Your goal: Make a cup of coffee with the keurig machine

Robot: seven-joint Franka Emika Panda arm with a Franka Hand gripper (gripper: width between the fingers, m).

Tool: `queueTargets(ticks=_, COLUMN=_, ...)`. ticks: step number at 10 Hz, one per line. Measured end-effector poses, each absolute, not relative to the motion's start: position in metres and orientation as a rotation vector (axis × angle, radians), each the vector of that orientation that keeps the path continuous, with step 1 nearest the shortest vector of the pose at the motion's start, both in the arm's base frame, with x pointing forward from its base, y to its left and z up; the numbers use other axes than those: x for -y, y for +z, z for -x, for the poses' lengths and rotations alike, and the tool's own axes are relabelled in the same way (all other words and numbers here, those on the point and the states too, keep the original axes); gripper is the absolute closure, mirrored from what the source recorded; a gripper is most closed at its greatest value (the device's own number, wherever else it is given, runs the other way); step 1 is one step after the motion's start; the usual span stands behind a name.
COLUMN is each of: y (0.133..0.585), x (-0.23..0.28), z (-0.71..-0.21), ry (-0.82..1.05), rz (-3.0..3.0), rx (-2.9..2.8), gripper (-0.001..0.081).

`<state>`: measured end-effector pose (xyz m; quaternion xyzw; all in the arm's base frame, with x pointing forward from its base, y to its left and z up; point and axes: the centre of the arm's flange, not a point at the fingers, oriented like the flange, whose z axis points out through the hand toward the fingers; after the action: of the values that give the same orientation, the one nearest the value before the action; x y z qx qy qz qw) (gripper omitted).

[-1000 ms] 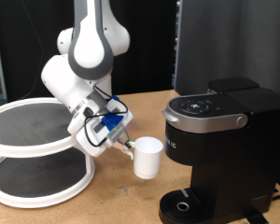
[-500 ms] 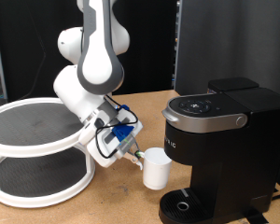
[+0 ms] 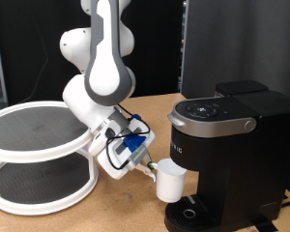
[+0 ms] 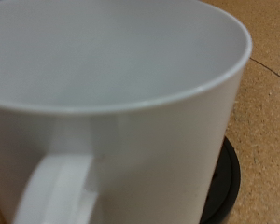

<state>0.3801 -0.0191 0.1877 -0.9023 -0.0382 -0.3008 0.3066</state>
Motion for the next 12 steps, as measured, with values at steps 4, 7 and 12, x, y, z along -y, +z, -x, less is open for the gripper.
queueTargets(ticks=4, y=0.198, x=0.007, z=-0.400, ry=-0.841, rz=2.352, rx=0.102, gripper=0.0730)
queueTargets(ticks=7, y=0.198, x=0.002, z=-0.417, ry=-0.854, rz=2.347, rx=0.094, gripper=0.0730)
queueTargets(ticks=12, y=0.190, x=-0.001, z=-0.429, ry=-0.842, rz=2.356, rx=0.094, gripper=0.0730)
